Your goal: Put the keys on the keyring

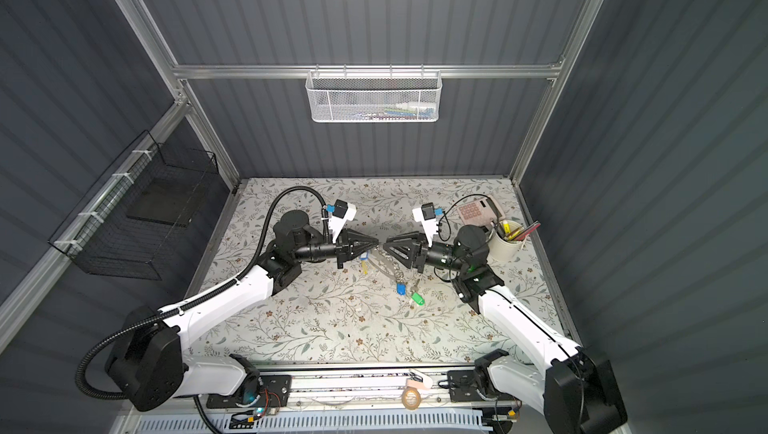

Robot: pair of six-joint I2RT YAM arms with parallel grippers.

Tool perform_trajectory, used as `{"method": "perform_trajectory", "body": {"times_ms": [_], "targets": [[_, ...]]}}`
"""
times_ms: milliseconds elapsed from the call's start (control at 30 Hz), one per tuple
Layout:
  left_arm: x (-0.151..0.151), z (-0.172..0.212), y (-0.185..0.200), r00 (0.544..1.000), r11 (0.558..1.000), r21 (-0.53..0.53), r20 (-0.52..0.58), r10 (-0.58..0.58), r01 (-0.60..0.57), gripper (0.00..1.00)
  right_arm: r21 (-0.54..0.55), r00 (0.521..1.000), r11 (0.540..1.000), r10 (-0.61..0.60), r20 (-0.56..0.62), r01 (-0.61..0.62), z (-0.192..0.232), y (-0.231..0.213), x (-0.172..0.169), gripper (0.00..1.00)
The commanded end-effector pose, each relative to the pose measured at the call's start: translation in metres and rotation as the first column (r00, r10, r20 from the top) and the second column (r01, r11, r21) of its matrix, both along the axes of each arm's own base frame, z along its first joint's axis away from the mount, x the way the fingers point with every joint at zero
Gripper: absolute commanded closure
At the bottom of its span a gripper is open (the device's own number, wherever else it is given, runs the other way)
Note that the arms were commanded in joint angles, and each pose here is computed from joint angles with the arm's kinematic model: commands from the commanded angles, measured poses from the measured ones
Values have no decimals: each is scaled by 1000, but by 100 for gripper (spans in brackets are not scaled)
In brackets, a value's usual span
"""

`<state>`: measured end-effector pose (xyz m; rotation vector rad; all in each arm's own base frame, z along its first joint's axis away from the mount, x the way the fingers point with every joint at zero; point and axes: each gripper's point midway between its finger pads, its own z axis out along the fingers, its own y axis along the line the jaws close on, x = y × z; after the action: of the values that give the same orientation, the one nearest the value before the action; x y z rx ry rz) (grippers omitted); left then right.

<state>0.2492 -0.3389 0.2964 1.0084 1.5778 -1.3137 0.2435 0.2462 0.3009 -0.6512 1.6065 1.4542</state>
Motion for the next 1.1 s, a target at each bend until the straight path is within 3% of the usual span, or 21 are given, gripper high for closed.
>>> {"method": "perform_trajectory", "body": {"times_ms": [0, 367, 667, 1067], "targets": [[-18, 9, 2, 994, 991, 95, 59, -97, 91, 100, 23, 999, 999, 24, 28, -25, 3, -7, -7, 59], [-18, 27, 4, 986, 974, 194, 92, -138, 118, 100, 81, 999, 996, -45, -11, 45, 0, -26, 18, 69], [-13, 29, 2, 989, 977, 191, 91, -113, 94, 100, 89, 998, 994, 60, -32, -57, -9, -6, 6, 70], [-5, 28, -6, 993, 983, 166, 79, -88, 74, 100, 47, 989, 988, 149, -18, -148, -13, 21, -12, 79]]}}
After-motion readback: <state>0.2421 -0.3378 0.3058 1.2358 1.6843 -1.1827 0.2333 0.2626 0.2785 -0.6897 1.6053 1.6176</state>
